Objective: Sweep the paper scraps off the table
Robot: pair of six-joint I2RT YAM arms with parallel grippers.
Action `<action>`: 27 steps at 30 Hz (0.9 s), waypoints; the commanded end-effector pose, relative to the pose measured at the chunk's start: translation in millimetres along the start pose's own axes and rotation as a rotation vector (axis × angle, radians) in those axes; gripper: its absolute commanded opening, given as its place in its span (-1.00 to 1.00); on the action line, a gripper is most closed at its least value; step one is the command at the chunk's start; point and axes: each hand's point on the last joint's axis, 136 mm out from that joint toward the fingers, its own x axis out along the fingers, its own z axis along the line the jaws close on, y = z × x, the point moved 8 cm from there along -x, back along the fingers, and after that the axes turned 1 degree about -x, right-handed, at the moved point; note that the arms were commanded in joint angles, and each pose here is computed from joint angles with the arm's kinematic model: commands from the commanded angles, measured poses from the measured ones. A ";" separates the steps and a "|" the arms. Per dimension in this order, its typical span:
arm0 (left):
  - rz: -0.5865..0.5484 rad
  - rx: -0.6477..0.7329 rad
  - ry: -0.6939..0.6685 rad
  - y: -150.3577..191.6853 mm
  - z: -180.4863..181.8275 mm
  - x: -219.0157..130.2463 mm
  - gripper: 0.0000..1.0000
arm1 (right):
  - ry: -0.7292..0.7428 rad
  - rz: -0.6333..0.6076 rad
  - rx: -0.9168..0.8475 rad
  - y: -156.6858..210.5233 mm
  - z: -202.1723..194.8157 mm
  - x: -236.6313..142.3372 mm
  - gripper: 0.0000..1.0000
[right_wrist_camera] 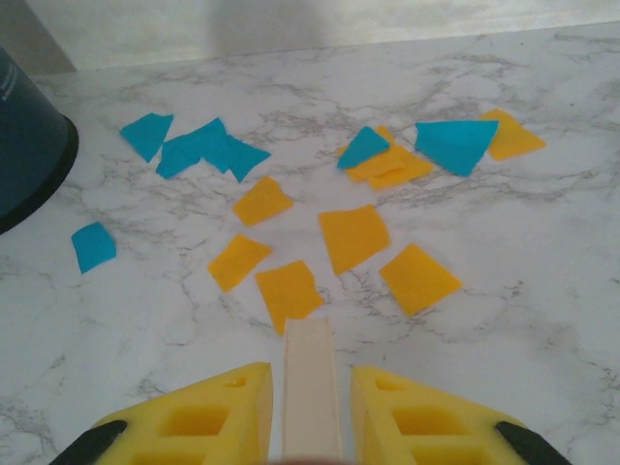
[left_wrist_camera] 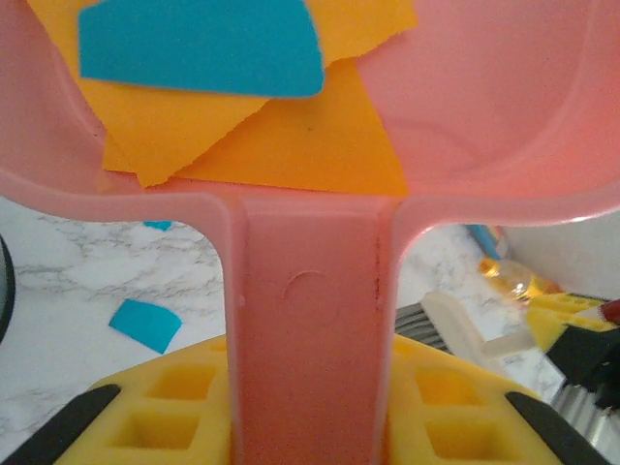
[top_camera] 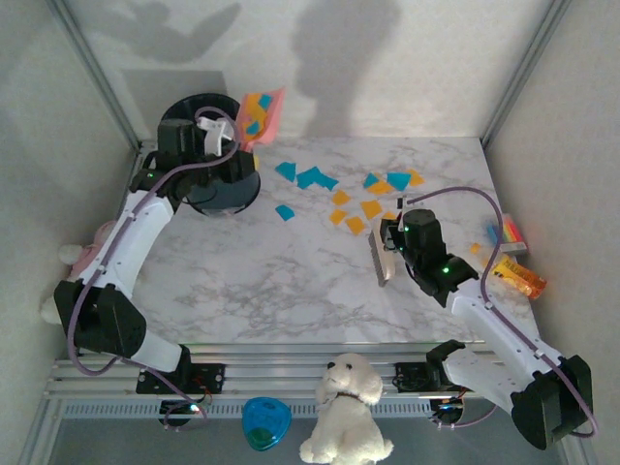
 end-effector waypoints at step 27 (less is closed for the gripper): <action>-0.107 -0.360 0.183 -49.1 41.3 -23.0 -1.00 | -0.014 -0.040 0.006 -21.3 3.8 -4.9 -1.00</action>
